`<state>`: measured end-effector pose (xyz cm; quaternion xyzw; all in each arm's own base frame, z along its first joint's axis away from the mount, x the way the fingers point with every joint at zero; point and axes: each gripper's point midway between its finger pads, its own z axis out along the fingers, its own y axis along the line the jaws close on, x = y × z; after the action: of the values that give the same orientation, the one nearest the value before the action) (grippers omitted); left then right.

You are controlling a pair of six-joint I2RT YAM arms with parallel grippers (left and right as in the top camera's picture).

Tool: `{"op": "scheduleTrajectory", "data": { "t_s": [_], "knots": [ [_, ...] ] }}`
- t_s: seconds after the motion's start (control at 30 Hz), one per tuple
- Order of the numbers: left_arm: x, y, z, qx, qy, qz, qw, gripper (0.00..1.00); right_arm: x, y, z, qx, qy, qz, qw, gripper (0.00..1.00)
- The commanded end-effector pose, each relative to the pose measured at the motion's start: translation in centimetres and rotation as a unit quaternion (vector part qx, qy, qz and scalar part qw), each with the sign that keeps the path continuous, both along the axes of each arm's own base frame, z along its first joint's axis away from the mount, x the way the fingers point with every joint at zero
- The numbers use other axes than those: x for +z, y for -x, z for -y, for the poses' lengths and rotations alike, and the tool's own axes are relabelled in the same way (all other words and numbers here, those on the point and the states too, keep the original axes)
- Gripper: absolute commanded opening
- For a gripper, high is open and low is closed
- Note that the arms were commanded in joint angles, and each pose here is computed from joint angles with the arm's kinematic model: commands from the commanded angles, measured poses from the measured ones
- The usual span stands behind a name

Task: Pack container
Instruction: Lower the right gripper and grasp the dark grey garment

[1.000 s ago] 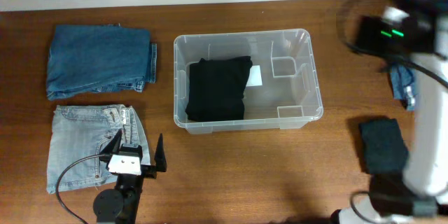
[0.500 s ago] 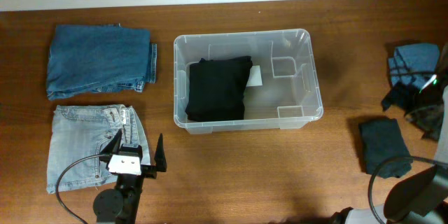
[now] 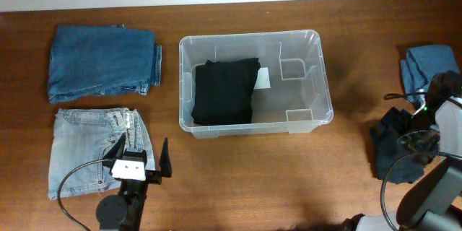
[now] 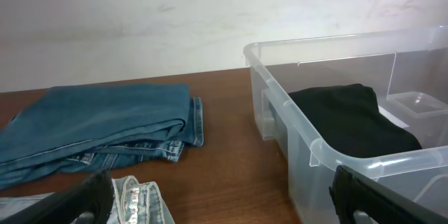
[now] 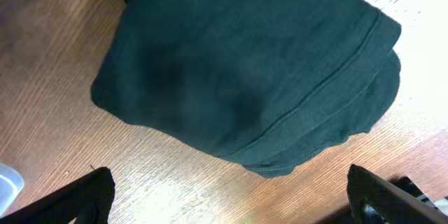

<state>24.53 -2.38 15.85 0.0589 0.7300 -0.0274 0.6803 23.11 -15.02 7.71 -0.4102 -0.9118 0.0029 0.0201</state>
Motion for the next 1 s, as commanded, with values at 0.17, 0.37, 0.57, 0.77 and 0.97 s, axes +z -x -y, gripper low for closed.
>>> {"op": "scheduleTrajectory", "data": {
  "t_s": [0.17, 0.37, 0.57, 0.77, 0.97],
  "knots": [
    [-0.1, 0.0, -0.1, 0.001, -0.008, -0.001, 1.0, 0.99, -0.1, -0.7, 0.5, -0.003, 0.011, 0.017, 1.0, 0.99],
    [-0.1, 0.0, -0.1, 0.001, -0.008, -0.001, 1.0, 0.99, -0.1, -0.8, 0.6, -0.003, 0.012, 0.019, 1.0, 0.99],
    [-0.1, 0.0, -0.1, 0.001, -0.008, -0.001, 1.0, 0.99, -0.2, -0.7, 1.1, 0.003, 0.026, 0.013, 1.0, 0.98],
    [-0.1, 0.0, -0.1, 0.001, -0.008, -0.001, 1.0, 0.99, -0.2, -1.0, 1.3, 0.003, 0.031, 0.02, 0.999, 0.99],
    [-0.1, 0.0, -0.1, 0.001, -0.008, -0.001, 1.0, 0.99, -0.3, -1.5, 1.5, 0.016, 0.034, 0.029, 0.999, 0.99]
  ]
}}
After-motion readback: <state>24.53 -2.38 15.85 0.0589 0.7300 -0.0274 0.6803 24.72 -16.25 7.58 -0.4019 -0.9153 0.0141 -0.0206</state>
